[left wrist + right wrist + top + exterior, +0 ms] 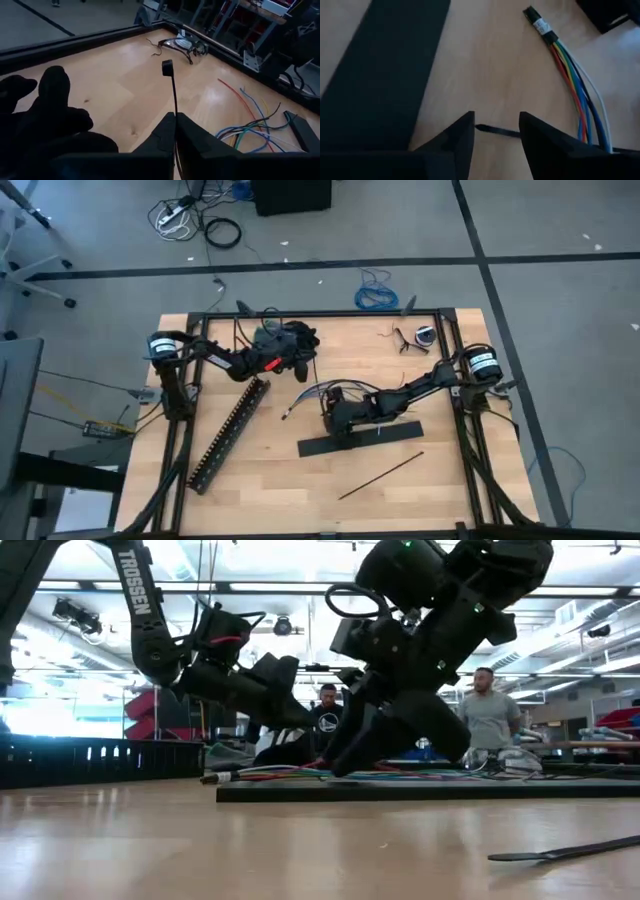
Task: Ziptie cables
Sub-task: Wrap the black zip tie on the cable wires
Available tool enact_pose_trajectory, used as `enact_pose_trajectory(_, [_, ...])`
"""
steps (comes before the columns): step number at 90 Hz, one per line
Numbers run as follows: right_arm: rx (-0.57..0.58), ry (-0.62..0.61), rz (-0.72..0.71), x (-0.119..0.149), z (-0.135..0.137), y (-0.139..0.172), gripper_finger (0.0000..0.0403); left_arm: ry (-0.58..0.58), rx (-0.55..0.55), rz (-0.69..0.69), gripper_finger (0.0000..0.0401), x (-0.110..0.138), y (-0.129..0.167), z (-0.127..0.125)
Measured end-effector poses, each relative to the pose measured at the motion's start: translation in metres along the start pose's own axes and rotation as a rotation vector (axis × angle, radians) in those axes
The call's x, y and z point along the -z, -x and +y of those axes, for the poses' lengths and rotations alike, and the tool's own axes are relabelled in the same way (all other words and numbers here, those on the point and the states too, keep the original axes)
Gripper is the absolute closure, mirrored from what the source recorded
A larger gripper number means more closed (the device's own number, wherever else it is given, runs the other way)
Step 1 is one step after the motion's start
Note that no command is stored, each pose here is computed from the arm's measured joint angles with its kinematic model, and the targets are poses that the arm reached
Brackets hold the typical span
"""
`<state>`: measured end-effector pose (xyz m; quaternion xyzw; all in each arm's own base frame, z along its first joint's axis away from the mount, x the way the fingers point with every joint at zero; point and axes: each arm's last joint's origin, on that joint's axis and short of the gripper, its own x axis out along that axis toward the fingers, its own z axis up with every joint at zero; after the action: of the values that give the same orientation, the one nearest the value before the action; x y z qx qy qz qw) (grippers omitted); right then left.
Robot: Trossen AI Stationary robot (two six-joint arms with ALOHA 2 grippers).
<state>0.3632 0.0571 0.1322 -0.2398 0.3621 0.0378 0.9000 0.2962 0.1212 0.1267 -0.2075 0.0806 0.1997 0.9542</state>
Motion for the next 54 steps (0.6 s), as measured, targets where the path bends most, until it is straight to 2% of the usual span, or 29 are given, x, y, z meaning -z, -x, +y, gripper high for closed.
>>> enact_pose_trajectory(13, [0.005,-0.009,0.005,0.002,-0.004,-0.001,0.0255,-0.001,0.001,-0.002,0.0401,0.0,0.0,0.0])
enact_pose_trajectory(24, [-0.036,-0.027,0.017,0.005,-0.004,-0.002,0.0255,-0.001,0.001,-0.002,0.0401,0.0,0.0,0.0])
enact_pose_trajectory(43, [-0.074,-0.025,0.03,0.002,0.01,0.001,0.0255,-0.002,0.001,-0.001,0.0401,0.0,0.0,0.0])
enact_pose_trajectory(54, [-0.044,-0.019,0.04,0.002,0.011,0.002,0.0255,-0.003,0.001,-0.001,0.0401,0.0,0.0,0.0])
